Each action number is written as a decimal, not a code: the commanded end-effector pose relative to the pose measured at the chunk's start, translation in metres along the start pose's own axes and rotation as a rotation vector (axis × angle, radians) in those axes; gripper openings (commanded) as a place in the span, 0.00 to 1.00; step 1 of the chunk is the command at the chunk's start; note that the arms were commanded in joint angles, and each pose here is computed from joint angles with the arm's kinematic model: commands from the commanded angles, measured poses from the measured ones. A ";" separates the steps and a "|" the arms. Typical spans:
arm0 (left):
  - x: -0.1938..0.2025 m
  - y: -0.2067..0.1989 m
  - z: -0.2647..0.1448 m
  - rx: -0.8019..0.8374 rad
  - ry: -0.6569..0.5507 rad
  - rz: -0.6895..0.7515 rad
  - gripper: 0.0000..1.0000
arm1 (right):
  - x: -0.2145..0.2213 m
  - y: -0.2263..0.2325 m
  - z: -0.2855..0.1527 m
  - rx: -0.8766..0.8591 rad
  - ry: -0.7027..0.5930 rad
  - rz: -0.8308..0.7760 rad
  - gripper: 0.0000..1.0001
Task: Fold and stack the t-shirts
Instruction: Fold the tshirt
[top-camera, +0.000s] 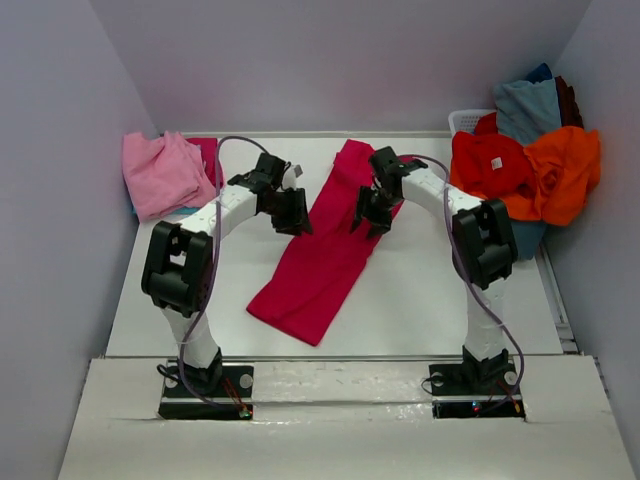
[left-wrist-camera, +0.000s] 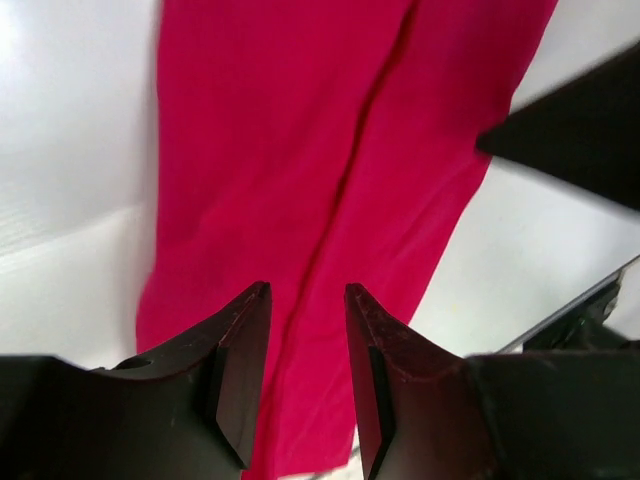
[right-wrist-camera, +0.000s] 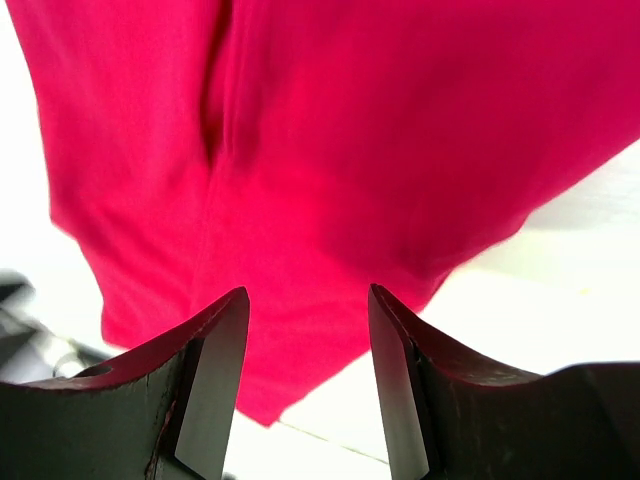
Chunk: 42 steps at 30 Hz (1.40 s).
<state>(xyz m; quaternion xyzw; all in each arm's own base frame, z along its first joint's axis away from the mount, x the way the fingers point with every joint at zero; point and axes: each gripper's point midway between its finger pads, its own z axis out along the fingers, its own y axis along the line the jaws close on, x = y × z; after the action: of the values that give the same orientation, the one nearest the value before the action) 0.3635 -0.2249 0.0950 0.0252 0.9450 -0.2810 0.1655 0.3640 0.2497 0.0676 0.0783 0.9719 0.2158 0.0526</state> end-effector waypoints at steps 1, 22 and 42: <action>0.046 0.012 -0.021 -0.122 0.093 0.030 0.47 | -0.051 0.001 -0.013 0.069 -0.157 0.048 0.57; 0.147 0.024 -0.028 -0.497 0.330 0.277 0.39 | -0.179 -0.075 0.005 0.214 -0.326 0.254 0.57; 0.266 0.029 0.000 -0.666 0.729 0.563 0.99 | -0.167 -0.079 0.037 0.100 -0.144 0.079 0.57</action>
<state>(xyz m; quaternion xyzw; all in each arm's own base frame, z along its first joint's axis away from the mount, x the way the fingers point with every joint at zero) 0.1627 -0.2099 0.0217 0.2923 0.9481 0.1213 -0.0319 0.5331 0.1715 0.0393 0.1701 0.9604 0.1740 0.1356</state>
